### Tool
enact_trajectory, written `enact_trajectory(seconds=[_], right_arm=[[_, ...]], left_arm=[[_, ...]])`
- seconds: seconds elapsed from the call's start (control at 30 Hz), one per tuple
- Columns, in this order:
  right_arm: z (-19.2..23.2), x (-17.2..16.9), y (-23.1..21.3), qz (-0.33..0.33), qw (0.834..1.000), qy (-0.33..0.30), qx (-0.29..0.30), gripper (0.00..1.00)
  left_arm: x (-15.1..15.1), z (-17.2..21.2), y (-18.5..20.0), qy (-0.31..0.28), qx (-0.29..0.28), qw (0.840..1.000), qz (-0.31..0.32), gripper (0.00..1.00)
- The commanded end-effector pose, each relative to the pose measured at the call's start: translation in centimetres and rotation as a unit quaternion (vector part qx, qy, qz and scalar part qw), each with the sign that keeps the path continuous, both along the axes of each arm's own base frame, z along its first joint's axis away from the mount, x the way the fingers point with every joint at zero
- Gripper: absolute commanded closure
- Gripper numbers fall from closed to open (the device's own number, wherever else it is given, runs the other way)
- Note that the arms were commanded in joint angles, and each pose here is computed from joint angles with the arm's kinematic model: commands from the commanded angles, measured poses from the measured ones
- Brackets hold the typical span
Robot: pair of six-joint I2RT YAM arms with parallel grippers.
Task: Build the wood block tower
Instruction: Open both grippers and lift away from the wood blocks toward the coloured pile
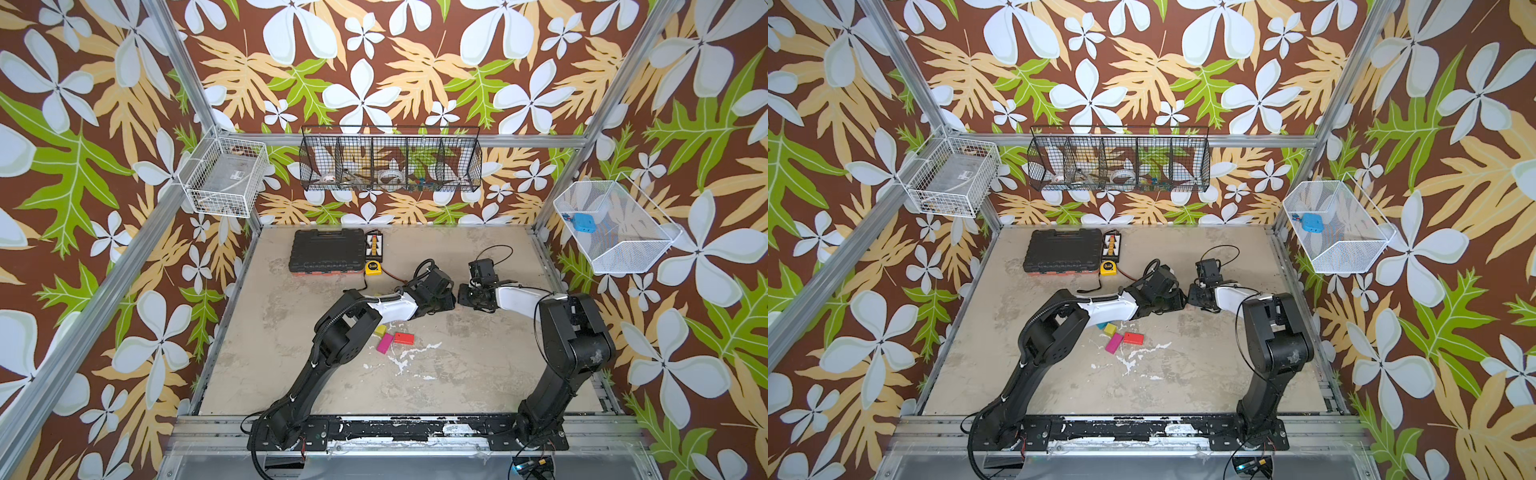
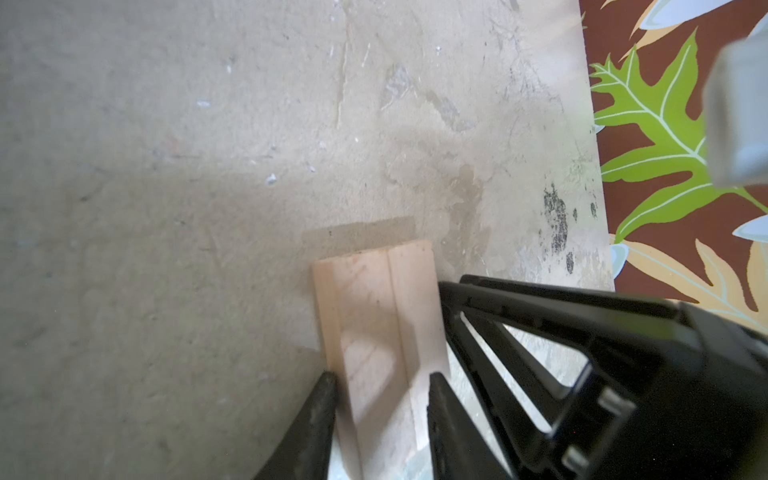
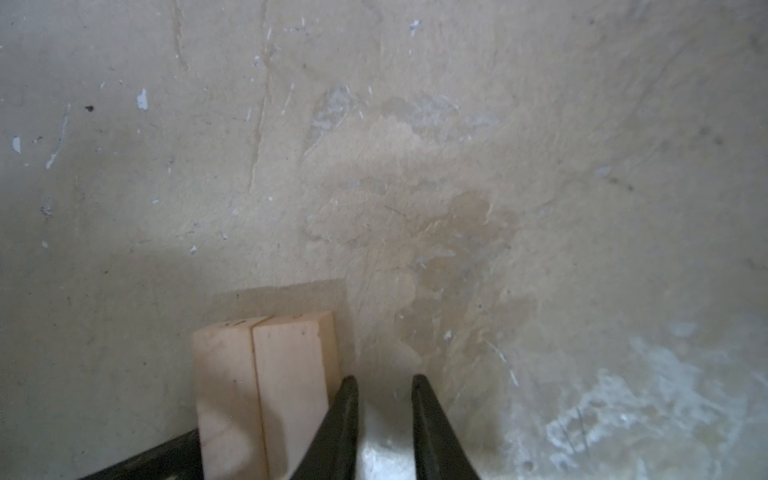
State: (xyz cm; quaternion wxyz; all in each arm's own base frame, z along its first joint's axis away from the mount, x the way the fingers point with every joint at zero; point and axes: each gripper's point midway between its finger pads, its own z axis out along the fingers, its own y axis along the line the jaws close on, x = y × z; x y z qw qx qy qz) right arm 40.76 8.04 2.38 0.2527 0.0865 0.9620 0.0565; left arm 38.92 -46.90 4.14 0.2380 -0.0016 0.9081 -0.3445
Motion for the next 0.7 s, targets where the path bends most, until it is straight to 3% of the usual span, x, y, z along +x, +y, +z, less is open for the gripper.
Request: enact_trajectory(seconds=[0.0, 0.37, 0.53, 0.67], right_arm=[[-0.2, -0.9, -0.7, -0.013, 1.0, 0.013, -0.014, 0.71], [1.4, -1.8, -3.4, -0.057, 0.998, -0.015, -0.009, 0.64], [3.5, -2.9, -4.8, -0.083, 0.995, -0.056, -0.021, 0.55], [5.5, -4.2, -5.4, -0.096, 0.991, -0.096, -0.016, 0.45]], left_arm=[[0.5, 1.5, 0.2, -0.017, -0.007, 1.0, 0.003, 0.59], [0.8, 6.3, 3.6, -0.063, -0.005, 0.998, 0.017, 0.57], [-0.8, 10.3, 11.4, -0.118, 0.026, 0.99, 0.075, 0.53], [-2.6, 12.7, 20.8, -0.172, 0.11, 0.966, 0.156, 0.43]])
